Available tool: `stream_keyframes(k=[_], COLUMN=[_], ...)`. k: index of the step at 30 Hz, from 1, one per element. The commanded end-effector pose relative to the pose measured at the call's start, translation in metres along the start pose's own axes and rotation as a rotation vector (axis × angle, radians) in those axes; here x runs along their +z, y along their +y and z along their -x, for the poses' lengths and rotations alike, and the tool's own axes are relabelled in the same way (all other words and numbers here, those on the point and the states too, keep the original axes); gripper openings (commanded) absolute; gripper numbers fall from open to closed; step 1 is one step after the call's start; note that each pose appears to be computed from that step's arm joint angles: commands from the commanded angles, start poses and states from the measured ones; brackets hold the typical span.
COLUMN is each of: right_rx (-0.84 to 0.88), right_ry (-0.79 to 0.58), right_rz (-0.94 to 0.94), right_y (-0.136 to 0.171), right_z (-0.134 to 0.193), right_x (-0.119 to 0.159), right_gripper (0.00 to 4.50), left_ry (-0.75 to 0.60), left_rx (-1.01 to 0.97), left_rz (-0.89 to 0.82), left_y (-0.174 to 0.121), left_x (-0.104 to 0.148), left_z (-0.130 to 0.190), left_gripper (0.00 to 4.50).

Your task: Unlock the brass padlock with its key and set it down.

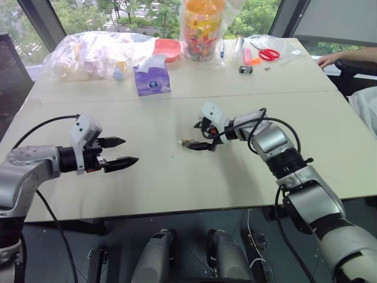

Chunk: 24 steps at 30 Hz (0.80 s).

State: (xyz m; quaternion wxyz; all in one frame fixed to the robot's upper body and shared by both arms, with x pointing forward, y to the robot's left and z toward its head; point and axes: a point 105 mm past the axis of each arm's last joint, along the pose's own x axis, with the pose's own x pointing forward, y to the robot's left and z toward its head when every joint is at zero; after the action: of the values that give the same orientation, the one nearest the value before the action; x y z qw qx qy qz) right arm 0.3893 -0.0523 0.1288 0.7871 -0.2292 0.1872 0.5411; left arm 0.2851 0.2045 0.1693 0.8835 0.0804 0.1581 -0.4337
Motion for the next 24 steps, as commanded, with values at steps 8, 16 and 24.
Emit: stream_keyframes(k=[8, 16, 24], right_rx=[0.02, 0.028, -0.1], right_ry=[-0.031, 0.0, -0.12], right_rz=[0.049, 0.061, 0.363], right_y=[-0.002, -0.001, -0.001], right_z=[-0.018, -0.025, -0.012], right_x=[0.015, 0.005, 0.043], right_gripper=[4.5, 1.6, 0.71], left_ry=[-0.049, -0.046, -0.183], left_rx=[0.026, 0.028, -0.03], left_rz=[-0.019, -0.027, 0.053], left_y=[-0.008, -0.005, 0.004], left_x=[0.009, 0.01, 0.027], left_z=[-0.001, -0.005, -0.026], left_gripper=[4.45, 4.5, 4.5])
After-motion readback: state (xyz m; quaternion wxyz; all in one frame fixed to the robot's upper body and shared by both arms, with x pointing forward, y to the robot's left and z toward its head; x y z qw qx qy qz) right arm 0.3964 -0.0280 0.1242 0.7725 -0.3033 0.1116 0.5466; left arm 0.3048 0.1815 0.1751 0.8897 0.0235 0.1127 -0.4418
